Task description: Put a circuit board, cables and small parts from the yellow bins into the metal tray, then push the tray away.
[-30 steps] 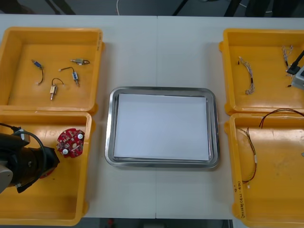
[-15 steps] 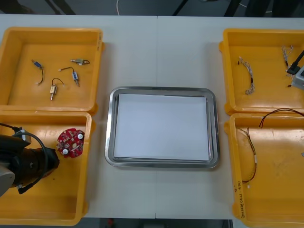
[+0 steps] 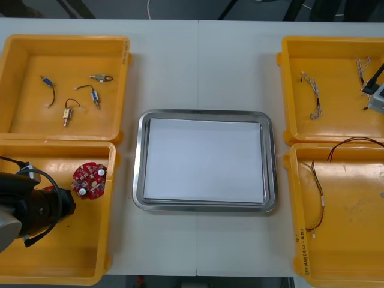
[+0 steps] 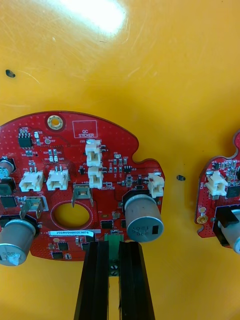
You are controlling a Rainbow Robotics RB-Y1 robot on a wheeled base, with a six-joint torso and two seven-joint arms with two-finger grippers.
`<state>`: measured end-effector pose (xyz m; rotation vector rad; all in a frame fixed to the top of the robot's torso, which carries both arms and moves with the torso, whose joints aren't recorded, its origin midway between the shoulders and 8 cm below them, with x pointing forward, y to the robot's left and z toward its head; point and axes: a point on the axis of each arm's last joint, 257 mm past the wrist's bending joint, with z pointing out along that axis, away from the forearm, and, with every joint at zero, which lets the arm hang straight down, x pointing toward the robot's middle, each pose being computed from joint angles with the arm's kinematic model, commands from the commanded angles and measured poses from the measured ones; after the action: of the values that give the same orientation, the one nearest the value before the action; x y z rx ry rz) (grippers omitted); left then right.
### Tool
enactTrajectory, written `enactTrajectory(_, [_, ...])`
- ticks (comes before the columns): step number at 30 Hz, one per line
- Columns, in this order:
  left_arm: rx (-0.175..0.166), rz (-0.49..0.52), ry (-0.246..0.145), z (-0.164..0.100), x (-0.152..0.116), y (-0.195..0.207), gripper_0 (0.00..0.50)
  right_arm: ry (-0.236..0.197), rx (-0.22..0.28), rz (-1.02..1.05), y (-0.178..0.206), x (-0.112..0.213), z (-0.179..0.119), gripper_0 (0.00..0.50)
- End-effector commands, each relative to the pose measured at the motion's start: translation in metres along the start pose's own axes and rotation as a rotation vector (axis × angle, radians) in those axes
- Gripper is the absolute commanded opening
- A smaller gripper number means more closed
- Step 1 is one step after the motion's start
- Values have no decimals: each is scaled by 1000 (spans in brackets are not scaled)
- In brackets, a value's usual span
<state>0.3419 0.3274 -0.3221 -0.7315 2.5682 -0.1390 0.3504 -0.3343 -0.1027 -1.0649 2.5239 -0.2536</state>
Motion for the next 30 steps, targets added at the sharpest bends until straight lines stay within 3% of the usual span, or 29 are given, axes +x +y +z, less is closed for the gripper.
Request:
enactTrajectory(1, [-38,-31,17,2,12,20,0,10,27,-70,-7,-1,-8,0])
enactTrajectory(7, [-35,-43,20,-6,3,24,0,11,27,-69,-7,-1,-8,0])
enactTrajectory(13, [-57,-53,30,-23,-6,30,0,11,28,-67,-7,-1,-8,0])
enactTrajectory(23, [-69,-85,21,-64,-33,34,0,11,28,-69,-7,-1,-8,0])
enactTrajectory(30, [-56,-35,19,-99,-45,22,0,11,28,-69,-7,-1,-8,0])
